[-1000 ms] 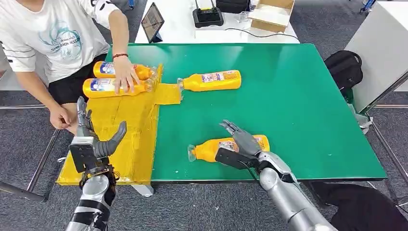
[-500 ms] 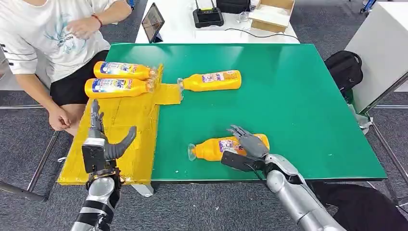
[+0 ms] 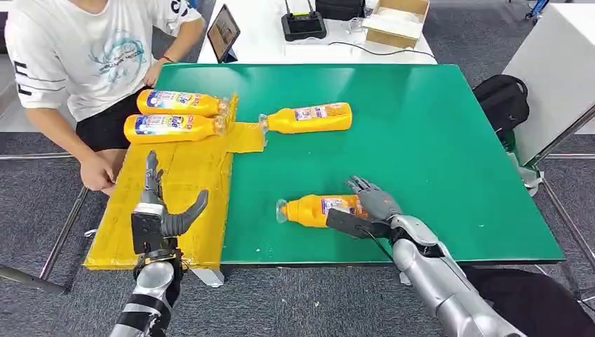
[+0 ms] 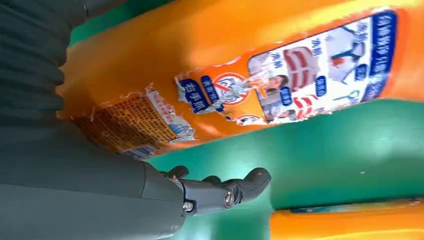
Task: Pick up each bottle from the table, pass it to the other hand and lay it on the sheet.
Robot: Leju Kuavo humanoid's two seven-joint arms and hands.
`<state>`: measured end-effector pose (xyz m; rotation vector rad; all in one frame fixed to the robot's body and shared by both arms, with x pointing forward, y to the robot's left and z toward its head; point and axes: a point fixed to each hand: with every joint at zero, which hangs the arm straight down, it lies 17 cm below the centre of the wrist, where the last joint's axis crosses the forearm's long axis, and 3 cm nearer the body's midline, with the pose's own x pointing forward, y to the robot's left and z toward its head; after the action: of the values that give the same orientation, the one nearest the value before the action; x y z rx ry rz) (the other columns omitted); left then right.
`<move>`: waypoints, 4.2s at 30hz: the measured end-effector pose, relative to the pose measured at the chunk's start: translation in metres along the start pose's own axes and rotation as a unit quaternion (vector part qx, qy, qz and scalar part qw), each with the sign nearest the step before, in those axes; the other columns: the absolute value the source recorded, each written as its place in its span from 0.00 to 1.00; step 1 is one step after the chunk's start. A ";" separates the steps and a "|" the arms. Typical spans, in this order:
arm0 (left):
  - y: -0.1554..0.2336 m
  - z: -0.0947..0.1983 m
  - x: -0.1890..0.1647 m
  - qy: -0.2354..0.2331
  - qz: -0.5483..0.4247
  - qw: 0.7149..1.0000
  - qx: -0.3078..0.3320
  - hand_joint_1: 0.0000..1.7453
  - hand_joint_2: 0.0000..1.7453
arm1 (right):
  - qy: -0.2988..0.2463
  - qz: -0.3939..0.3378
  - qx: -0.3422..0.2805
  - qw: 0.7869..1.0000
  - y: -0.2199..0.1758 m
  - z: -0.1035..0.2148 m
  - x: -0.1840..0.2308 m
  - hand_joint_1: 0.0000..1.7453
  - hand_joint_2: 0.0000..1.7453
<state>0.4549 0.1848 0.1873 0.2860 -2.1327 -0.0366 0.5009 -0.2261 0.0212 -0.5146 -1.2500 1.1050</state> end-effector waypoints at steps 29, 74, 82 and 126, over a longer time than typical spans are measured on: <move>-0.008 -0.004 -0.007 0.014 0.022 1.000 -0.004 0.00 1.00 | -0.056 -0.069 0.065 0.994 0.005 -0.010 0.013 1.00 1.00; -0.135 0.016 0.077 0.021 0.361 0.896 -0.258 0.00 1.00 | -0.282 -0.219 -0.330 0.874 -0.070 0.069 0.181 1.00 1.00; -0.148 0.020 0.082 0.022 0.367 0.888 -0.278 0.00 1.00 | -0.309 -0.219 -0.290 0.879 -0.043 0.062 0.223 1.00 1.00; -0.128 0.006 0.070 0.022 0.340 0.913 -0.226 1.00 1.00 | -0.318 -0.197 -0.194 0.907 0.016 0.043 0.260 0.00 0.00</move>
<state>0.4380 0.0447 0.2244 -0.7219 -2.0024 -0.1146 0.4370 -0.0030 0.1475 -0.1656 -2.0688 0.6857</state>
